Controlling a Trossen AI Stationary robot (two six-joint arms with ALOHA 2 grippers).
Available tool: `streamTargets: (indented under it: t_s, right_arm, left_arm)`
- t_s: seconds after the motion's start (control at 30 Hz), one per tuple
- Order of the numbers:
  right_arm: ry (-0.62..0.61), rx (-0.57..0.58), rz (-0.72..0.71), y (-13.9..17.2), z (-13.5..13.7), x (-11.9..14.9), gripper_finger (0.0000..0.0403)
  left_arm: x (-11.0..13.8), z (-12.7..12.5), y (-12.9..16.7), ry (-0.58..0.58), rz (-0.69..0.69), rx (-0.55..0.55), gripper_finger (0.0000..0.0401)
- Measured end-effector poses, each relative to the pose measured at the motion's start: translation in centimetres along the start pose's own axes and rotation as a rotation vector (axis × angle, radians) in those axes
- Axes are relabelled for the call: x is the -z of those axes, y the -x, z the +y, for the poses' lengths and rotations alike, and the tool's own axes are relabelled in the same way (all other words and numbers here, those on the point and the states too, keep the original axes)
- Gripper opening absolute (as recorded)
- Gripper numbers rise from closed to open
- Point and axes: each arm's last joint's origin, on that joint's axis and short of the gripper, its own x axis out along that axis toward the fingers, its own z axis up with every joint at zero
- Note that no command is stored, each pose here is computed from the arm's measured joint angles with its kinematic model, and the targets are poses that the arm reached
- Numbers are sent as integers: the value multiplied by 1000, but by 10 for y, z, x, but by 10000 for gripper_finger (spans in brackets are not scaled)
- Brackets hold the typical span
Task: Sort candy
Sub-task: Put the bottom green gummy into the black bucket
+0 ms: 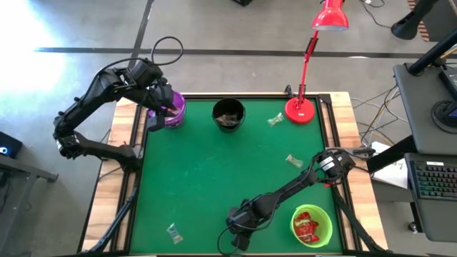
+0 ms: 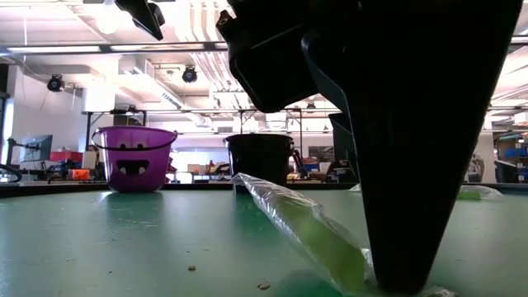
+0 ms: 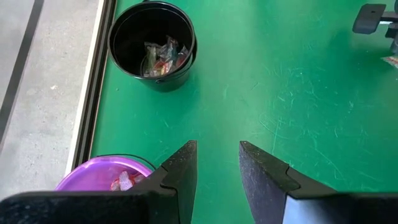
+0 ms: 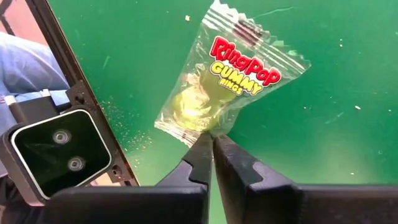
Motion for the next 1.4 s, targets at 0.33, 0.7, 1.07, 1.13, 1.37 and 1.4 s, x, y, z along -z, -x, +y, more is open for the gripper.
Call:
streamTargets:
  t_s: [0.33,0.7,1.07,1.13,1.37,1.4]
  right_arm:
    - [24,-15,-16,27,9,3,8]
    - [64,-2,-44,35,10,4,9]
    - [80,-5,-15,33,4,0,26]
    - [93,-4,-16,33,3,-1,39]
    - [111,0,-15,32,3,-1,93]
    - [120,2,-18,32,3,-1,102]
  left_arm:
    - [0,0,0,0,-3,-2,102]
    - [0,0,0,-1,-5,-3,102]
    - [-1,0,0,-1,-6,-3,102]
    - [-1,0,0,1,-6,-3,102]
    - [-1,0,0,9,-6,-3,102]
    - [-1,0,0,9,-6,-2,102]
